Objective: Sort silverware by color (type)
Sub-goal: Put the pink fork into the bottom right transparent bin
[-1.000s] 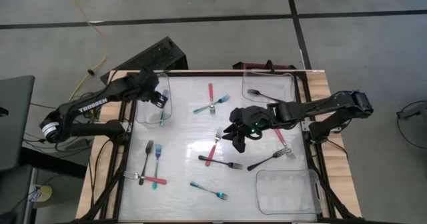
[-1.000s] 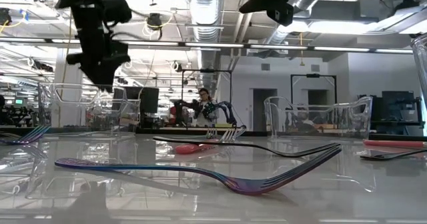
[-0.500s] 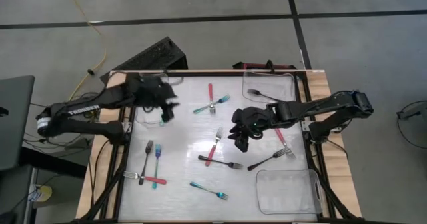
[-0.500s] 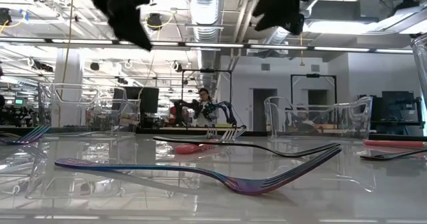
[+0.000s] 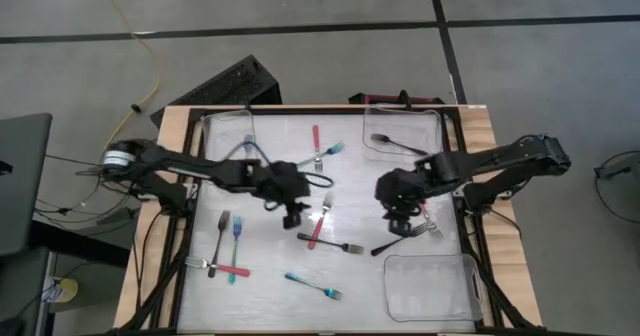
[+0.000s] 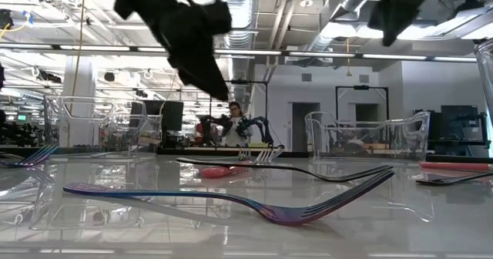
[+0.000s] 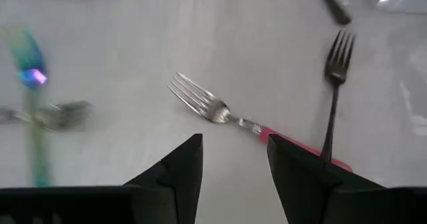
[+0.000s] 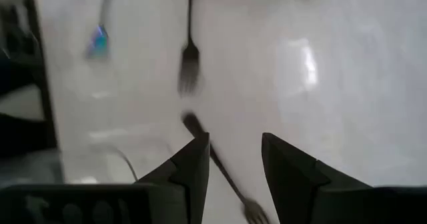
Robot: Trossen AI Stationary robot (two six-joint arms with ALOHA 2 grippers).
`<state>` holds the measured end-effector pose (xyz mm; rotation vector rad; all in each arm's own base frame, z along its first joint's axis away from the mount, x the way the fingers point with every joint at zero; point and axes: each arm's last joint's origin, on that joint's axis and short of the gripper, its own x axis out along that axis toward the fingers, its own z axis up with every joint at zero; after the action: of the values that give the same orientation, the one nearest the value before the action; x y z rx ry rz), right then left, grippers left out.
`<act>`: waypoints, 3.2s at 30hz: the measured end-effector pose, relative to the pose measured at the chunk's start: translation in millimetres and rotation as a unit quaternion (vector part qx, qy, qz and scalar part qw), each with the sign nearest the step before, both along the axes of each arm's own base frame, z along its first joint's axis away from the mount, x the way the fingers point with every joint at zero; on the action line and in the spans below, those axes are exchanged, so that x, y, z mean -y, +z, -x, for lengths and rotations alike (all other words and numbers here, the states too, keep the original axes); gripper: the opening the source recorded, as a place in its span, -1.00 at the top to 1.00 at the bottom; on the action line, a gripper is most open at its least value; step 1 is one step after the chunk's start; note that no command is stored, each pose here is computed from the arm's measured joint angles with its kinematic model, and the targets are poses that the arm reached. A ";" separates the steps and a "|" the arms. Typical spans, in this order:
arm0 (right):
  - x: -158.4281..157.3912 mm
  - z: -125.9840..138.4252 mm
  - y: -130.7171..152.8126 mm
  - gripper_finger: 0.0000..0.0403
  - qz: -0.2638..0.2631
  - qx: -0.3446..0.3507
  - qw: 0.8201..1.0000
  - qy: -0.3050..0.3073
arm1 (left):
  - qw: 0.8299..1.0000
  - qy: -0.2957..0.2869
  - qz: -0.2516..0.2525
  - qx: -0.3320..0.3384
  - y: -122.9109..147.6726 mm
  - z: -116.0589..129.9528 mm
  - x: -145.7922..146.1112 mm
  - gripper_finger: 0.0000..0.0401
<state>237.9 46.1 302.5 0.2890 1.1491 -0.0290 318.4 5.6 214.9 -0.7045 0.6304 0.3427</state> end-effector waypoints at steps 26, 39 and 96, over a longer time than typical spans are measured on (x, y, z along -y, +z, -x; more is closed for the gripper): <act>-27.8 76.8 42.2 0.21 -0.065 0.053 0.993 -0.082 | 0.968 0.151 0.016 -0.200 -69.5 -97.3 60.8 0.24; -39.8 98.4 45.6 0.21 -0.020 0.065 0.997 0.038 | 0.952 0.145 0.087 -0.254 -82.6 -93.0 63.0 0.73; 13.4 183.7 73.3 0.21 -0.089 0.182 0.979 -0.018 | 0.934 -0.184 -0.055 0.302 102.8 -218.4 167.9 0.89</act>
<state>54.2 32.7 375.8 0.4542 0.7827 0.0931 536.8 -162.3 317.7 -0.5302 0.1436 -0.1882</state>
